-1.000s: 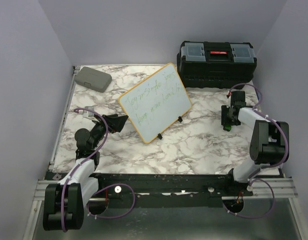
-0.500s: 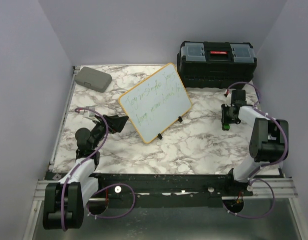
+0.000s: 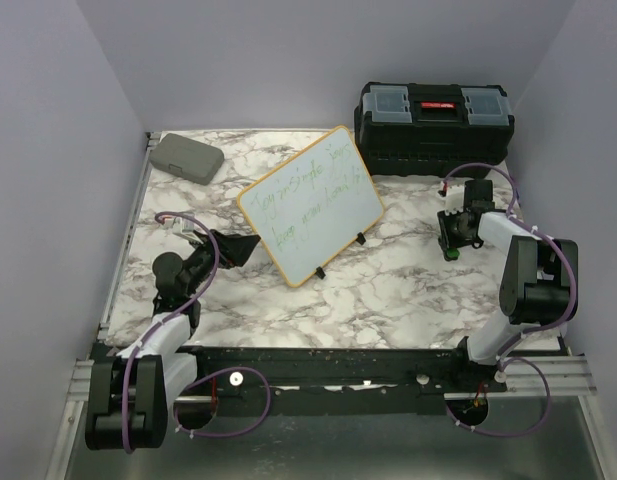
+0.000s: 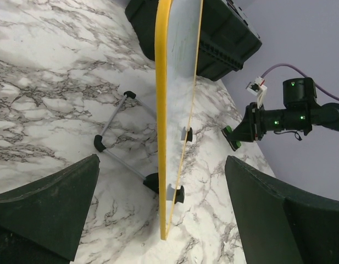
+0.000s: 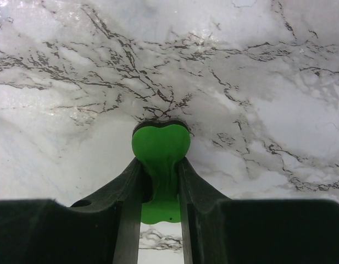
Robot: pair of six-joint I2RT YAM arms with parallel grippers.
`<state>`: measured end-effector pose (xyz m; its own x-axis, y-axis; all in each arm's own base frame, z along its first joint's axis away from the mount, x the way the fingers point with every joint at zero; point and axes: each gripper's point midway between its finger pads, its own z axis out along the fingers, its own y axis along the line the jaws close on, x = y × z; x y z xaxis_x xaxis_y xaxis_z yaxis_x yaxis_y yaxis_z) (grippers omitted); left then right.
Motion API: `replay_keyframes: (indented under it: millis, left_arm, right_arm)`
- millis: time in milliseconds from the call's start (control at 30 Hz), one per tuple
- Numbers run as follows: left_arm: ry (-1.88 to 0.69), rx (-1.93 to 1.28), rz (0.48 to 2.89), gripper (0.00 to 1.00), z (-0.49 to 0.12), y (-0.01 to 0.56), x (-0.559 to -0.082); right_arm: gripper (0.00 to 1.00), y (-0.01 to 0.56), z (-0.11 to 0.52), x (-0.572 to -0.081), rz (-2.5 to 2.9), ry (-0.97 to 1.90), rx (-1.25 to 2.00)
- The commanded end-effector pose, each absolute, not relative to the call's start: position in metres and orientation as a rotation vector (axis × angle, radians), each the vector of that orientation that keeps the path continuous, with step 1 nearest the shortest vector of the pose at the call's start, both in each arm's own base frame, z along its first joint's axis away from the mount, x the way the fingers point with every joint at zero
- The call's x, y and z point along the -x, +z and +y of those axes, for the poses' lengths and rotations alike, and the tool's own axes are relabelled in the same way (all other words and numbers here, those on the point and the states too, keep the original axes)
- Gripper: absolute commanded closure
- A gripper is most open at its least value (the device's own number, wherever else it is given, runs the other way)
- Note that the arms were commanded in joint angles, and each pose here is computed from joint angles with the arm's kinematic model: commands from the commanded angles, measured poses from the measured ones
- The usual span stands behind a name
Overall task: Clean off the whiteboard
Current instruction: Pick up the whiteboard eraser from the center of the board.
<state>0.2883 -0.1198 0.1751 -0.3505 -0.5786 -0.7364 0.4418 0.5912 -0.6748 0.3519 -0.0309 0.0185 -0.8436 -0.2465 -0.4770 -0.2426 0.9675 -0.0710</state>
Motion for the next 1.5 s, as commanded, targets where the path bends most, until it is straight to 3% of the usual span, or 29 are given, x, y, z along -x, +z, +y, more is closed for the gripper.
replay_keyframes:
  millis: [0, 200, 300, 833, 1467]
  left_arm:
    - [-1.084, 0.081, 1.61, 0.05, -0.123, 0.181, -0.29]
    - [-1.1, 0.082, 1.623, 0.05, -0.125, 0.179, -0.291]
    - [-1.095, 0.082, 1.624, 0.05, -0.125, 0.178, -0.291]
    - [-1.09, 0.075, 1.617, 0.06, -0.124, 0.178, -0.291]
    - [-1.083, 0.075, 1.605, 0.06, -0.124, 0.182, -0.291]
  right_arm:
    - [0.71, 0.002, -0.017, -0.321, 2.721, 0.119, 0.422]
    - [0.56, -0.003, -0.017, -0.317, 2.769, 0.13, 0.4]
    - [0.54, -0.006, -0.018, -0.315, 2.781, 0.128, 0.398]
    - [0.99, 0.001, -0.013, -0.318, 2.745, 0.156, 0.425]
    - [0.99, 0.129, 0.07, -0.338, 2.193, 0.624, 0.715]
